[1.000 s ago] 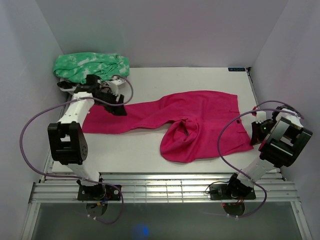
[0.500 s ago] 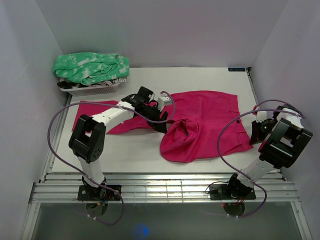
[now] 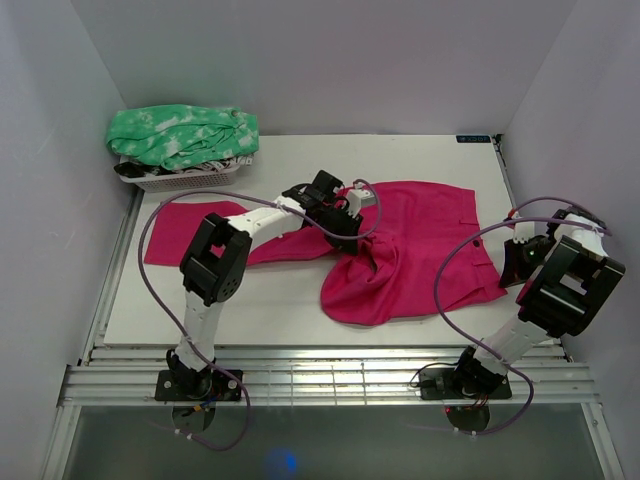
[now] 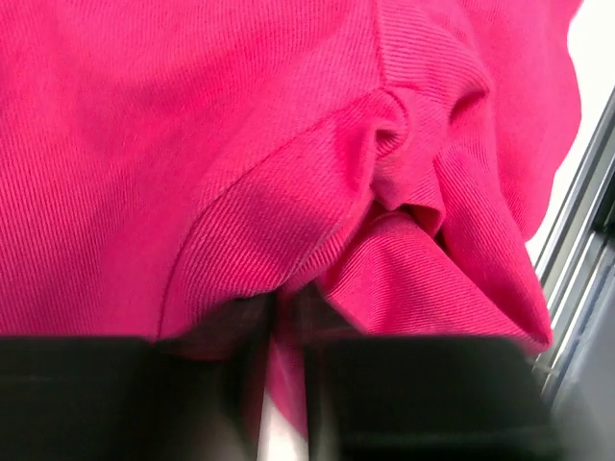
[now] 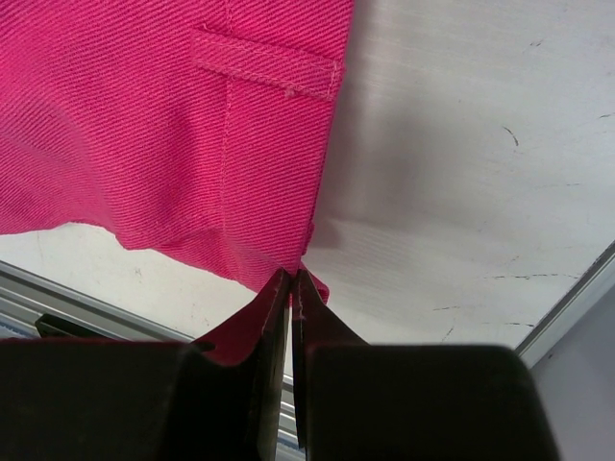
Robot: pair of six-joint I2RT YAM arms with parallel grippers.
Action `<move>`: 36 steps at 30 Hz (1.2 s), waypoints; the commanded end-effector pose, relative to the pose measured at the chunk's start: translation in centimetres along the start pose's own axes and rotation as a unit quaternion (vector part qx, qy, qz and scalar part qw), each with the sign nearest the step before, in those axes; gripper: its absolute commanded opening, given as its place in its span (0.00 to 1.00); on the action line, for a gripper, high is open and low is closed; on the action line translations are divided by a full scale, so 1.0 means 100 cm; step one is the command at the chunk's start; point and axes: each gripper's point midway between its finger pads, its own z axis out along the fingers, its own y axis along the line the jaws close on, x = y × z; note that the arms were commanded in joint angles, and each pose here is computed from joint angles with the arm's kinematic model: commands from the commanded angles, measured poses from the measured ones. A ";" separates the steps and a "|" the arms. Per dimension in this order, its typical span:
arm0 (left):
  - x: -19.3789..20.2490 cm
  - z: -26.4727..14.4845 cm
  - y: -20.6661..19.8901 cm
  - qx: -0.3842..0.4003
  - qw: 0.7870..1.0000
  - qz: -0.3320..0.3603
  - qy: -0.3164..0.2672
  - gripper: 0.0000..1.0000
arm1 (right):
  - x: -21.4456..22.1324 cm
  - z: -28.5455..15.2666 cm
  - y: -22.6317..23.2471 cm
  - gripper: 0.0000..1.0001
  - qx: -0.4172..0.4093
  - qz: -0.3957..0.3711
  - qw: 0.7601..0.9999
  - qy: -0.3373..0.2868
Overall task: Fold and stack the trousers
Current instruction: Flatten the trousers out
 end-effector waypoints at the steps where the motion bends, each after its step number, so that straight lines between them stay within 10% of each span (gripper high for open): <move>1: -0.023 -0.030 -0.014 -0.012 0.999 0.032 -0.024 0.12 | -0.015 -0.013 0.002 0.08 0.006 -0.004 1.000 -0.024; 8: 0.035 -0.114 -0.039 -0.058 0.994 0.094 0.022 0.00 | -0.020 -0.020 -0.003 0.08 0.027 -0.002 0.999 -0.032; 24: 0.138 -0.265 -0.005 -0.303 0.949 -0.082 0.028 0.00 | -0.023 -0.024 -0.018 0.08 0.063 -0.003 0.997 -0.040; 33: 0.120 -0.216 -0.076 -0.074 0.997 0.004 0.013 0.00 | -0.024 -0.023 -0.018 0.08 0.056 0.005 0.998 -0.039; 36: 0.138 -0.184 -0.110 0.009 0.994 0.084 0.067 0.42 | -0.024 -0.025 -0.019 0.08 0.060 0.004 0.997 -0.037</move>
